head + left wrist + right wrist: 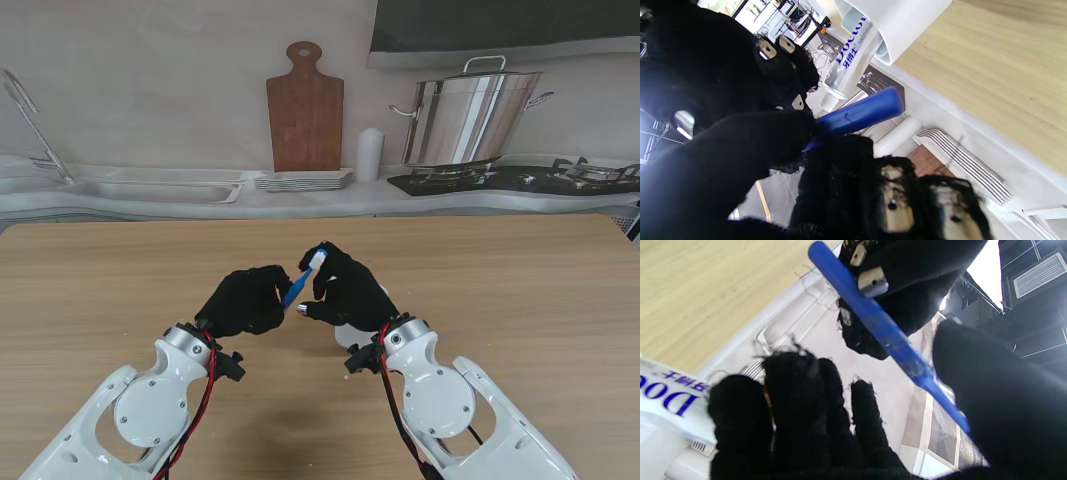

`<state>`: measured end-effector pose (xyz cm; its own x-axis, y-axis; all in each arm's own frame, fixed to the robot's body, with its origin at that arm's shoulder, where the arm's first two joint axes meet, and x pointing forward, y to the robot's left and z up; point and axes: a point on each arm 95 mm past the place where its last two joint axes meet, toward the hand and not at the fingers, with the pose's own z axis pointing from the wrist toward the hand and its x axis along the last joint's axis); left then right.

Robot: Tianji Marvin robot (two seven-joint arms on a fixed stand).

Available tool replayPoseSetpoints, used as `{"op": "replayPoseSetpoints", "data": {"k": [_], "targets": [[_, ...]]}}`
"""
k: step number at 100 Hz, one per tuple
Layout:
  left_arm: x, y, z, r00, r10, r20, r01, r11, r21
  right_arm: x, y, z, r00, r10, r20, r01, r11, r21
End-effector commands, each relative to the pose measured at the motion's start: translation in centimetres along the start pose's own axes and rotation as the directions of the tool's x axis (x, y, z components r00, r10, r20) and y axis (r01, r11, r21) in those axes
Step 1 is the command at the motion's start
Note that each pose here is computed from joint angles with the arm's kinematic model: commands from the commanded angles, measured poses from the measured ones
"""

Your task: Organize toothpaste and toothbrush

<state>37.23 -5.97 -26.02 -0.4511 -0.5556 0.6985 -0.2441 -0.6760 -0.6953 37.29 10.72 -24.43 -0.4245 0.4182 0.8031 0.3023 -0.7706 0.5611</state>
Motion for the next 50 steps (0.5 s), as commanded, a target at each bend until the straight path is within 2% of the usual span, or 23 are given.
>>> {"op": "replayPoseSetpoints", "data": {"k": [1,34,50], "targets": [[0.38,0.25,0.17,1.0,-0.013,-0.004,0.013,1.0,-0.013,0.34,-0.7,-0.2,1.0,0.024,0.0,-0.024,1.0,0.011],[0.59,0.74,0.47,1.0,-0.018,-0.017,0.018,1.0,-0.02,0.66,-0.89,-0.03,1.0,0.028,-0.008,-0.028,1.0,0.004],[0.48,0.86,0.63,1.0,-0.02,-0.013,0.02,0.999,-0.026,0.81,-1.26,-0.09,0.998,0.068,-0.014,-0.068,0.998,0.001]]}}
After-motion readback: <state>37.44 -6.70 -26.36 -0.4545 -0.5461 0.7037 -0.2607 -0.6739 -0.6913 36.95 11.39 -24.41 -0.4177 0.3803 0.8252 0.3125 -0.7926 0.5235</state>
